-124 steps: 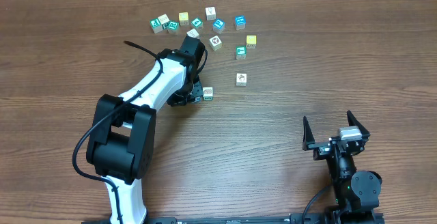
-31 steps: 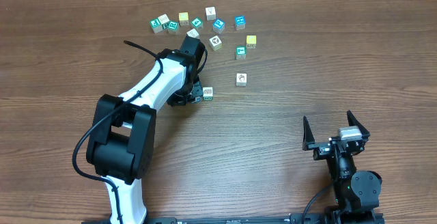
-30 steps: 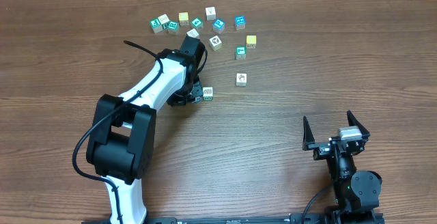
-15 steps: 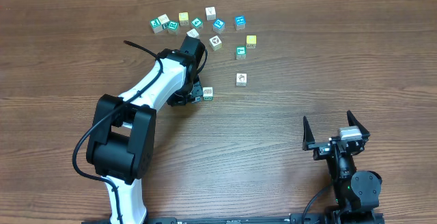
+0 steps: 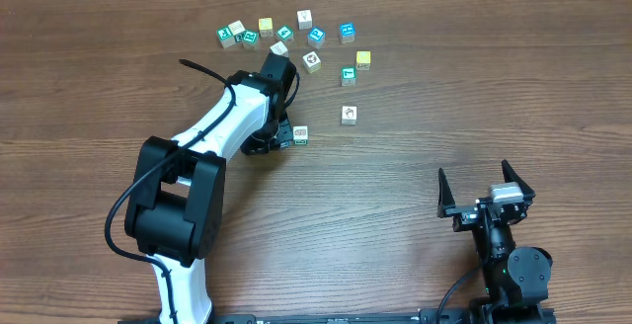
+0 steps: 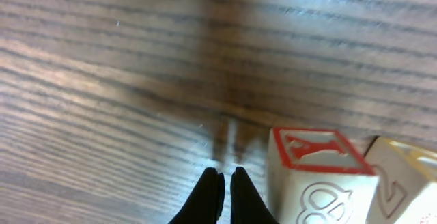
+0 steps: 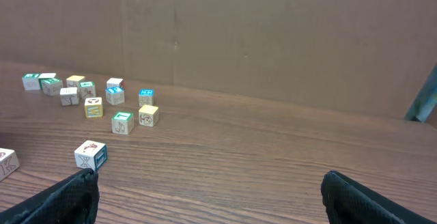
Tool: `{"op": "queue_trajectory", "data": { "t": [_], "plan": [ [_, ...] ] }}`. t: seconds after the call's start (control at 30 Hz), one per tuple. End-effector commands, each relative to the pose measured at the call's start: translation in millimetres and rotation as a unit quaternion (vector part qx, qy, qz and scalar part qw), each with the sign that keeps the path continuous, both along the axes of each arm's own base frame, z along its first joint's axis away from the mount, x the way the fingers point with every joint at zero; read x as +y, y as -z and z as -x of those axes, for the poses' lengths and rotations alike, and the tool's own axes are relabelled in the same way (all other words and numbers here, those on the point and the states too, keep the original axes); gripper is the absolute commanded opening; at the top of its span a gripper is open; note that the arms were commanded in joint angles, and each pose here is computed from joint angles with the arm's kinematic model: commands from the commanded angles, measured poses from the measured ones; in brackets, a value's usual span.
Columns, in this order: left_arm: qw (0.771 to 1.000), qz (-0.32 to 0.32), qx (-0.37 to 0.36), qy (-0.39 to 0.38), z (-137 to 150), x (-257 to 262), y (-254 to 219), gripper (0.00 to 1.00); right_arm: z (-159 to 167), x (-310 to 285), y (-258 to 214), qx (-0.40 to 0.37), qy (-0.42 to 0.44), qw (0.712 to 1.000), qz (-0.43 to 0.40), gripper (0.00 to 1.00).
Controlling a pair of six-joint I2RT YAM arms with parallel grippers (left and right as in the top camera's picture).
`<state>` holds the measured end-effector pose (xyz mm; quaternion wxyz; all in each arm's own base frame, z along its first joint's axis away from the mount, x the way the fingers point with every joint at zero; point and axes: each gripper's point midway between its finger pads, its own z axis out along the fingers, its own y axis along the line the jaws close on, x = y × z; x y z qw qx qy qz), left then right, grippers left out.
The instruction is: Form a horizontal line
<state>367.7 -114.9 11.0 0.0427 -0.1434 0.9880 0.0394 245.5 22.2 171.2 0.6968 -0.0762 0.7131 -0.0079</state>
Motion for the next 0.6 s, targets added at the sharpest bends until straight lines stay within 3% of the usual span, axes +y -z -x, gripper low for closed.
{"op": "queue_trajectory", "data": {
  "t": [0.0, 0.37, 0.57],
  "plan": [
    [1.000, -0.009, 0.008, -0.013, 3.3, 5.7, 0.6, 0.04, -0.1, -0.8, 1.8, -0.002, 0.001, 1.000, 0.001, 1.00],
    [0.998, 0.007, -0.007, -0.059, -30.6, 32.7, -75.5, 0.04, -0.1, -0.8, 1.8, -0.002, 0.001, 1.000, 0.001, 1.00],
    [0.998, 0.059, -0.013, 0.002, -39.7, 17.6, -92.0, 0.04, -0.1, -0.8, 1.8, -0.002, 0.001, 1.000, 0.001, 1.00]
  ]
}}
